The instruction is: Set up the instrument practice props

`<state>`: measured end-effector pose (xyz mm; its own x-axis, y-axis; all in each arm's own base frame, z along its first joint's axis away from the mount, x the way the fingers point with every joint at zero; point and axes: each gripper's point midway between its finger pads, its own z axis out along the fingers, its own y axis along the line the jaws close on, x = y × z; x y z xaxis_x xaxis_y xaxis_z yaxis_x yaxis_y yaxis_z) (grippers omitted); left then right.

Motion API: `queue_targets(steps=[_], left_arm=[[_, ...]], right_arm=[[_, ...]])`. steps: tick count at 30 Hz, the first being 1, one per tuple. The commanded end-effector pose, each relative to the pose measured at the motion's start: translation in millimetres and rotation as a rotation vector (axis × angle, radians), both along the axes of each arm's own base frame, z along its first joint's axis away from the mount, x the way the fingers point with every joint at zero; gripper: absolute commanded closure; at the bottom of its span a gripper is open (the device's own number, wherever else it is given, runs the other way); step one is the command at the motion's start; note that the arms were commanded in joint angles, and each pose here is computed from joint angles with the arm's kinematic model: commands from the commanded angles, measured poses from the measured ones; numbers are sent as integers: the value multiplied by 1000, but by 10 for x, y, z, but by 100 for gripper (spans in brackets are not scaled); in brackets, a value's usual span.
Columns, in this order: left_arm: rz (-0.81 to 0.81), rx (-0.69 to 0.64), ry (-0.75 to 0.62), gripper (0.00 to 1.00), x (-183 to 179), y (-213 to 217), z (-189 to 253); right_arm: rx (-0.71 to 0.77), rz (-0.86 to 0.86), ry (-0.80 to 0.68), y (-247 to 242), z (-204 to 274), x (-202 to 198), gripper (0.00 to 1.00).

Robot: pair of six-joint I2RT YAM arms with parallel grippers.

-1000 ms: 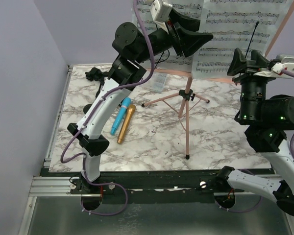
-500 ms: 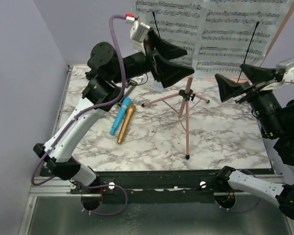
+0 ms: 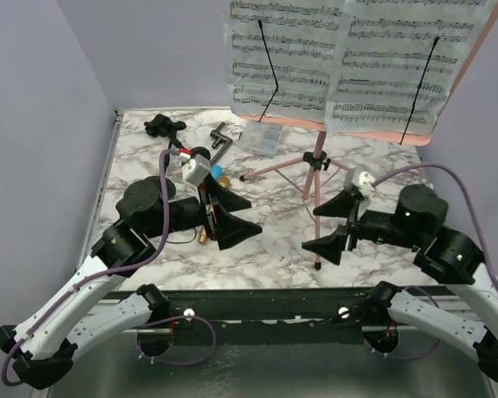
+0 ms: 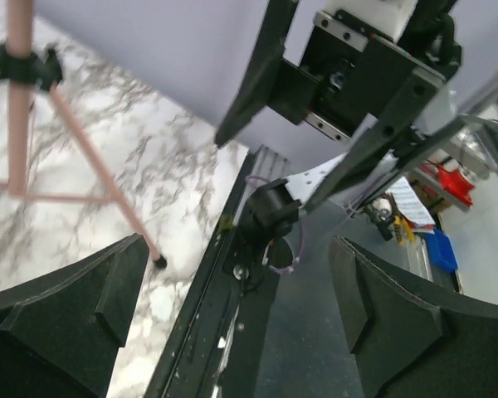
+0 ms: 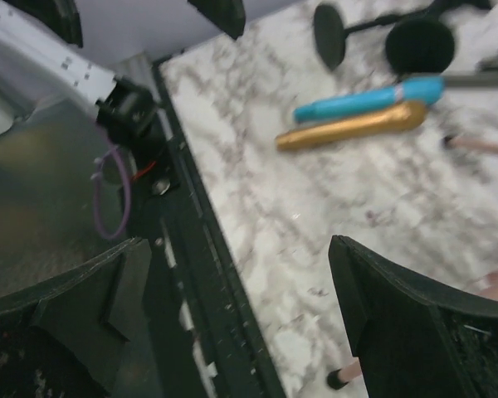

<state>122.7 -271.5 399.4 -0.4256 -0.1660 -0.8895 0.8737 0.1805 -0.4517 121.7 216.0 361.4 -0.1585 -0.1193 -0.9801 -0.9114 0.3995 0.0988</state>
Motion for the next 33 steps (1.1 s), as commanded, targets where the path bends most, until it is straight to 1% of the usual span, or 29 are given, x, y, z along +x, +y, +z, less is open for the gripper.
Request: queue_targets(steps=[1, 2, 4, 6, 8, 9, 10, 12, 15, 19, 22, 25, 30, 33], left_arm=[[220, 121, 224, 2, 246, 175, -849], [281, 135, 265, 2, 326, 216, -1017], [444, 146, 375, 2, 526, 338, -1322], [543, 156, 458, 2, 634, 414, -1587], [630, 165, 517, 1, 731, 484, -1794], [667, 170, 539, 1, 774, 512, -1885], [681, 171, 551, 1, 797, 516, -1936], [684, 184, 564, 1, 828, 486, -2032], [657, 202, 591, 1, 853, 386, -2117], [633, 186, 609, 1, 903, 279, -2126], [597, 178, 627, 1, 878, 209, -2143], [586, 166, 648, 1, 867, 189, -2182], [573, 159, 684, 1, 846, 162, -2312], [573, 171, 708, 1, 857, 152, -2396]], right_arm=[[34, 166, 240, 232, -532, -300, 0], [53, 119, 263, 255, -620, -214, 0], [82, -39, 349, 256, -864, 20, 0], [119, -270, 437, 162, -1165, 323, 0], [126, -457, 513, 19, -1494, 505, 0], [123, -547, 539, -72, -1621, 579, 1], [110, -614, 562, -143, -1753, 624, 4], [89, -743, 608, -278, -1958, 702, 5], [61, -772, 631, -259, -2075, 748, 11], [75, -726, 639, -114, -2136, 787, 13], [39, -770, 660, -150, -2286, 812, 15], [-2, -767, 667, -156, -2363, 791, 15], [-2, -809, 634, -255, -2300, 825, 15], [12, -801, 613, -253, -2177, 840, 19]])
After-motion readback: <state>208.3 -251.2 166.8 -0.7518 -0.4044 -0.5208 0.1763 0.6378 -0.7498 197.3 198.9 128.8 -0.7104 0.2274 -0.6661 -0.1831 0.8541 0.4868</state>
